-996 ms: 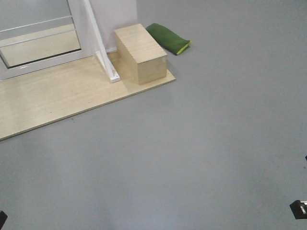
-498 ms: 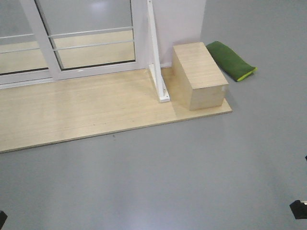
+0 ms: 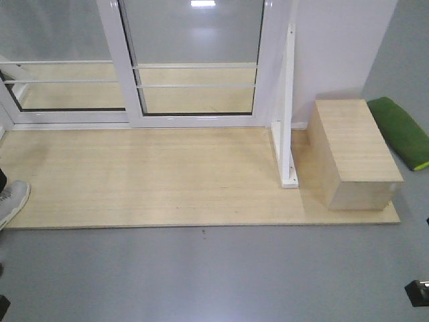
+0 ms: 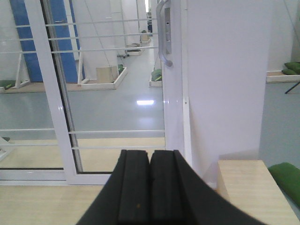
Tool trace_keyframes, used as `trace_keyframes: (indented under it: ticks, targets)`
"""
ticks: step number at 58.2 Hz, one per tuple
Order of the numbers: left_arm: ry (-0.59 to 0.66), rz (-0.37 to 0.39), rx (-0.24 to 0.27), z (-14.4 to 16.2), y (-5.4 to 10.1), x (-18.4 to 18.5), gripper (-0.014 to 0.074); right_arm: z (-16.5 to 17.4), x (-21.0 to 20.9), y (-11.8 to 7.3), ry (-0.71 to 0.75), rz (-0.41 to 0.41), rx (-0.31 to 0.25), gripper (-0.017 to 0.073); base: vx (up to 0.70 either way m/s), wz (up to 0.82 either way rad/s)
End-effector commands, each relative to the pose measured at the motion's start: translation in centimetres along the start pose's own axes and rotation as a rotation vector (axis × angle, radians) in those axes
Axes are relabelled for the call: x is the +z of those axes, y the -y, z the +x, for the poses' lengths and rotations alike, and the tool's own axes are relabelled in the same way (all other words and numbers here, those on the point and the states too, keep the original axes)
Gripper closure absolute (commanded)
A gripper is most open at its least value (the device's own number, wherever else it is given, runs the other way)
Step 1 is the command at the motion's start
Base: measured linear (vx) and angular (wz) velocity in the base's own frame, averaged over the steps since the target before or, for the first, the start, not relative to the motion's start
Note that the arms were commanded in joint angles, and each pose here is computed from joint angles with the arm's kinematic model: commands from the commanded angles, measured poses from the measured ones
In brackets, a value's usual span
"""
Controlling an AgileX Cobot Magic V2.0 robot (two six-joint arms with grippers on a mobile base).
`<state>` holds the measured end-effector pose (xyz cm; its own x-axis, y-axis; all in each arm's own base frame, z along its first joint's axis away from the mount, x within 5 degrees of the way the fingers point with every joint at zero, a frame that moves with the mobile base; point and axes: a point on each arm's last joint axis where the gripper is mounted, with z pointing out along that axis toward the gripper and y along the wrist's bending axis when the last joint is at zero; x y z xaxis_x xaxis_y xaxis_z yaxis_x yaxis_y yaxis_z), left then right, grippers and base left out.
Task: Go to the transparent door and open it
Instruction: 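Turn and drive toward the white-framed sliding glass door, then drive up close to the glass door and stop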
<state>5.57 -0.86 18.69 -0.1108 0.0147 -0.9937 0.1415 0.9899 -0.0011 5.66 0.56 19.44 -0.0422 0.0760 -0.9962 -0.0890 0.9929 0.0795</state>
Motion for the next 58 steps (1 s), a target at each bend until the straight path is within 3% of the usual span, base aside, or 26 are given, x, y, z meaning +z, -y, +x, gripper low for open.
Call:
trace_keyframes:
  ticks: [1, 58]
  targets:
    - [0.085, 0.000, -0.018, -0.53, -0.03, -0.08, 0.0591, -0.66, -0.13, 0.04, 0.089, 0.004, -0.006, 0.0564, 0.47, 0.29]
    - [0.085, 0.000, -0.018, -0.53, -0.03, -0.08, 0.0591, -0.66, -0.13, 0.04, 0.089, 0.004, -0.006, 0.0564, 0.46, 0.06]
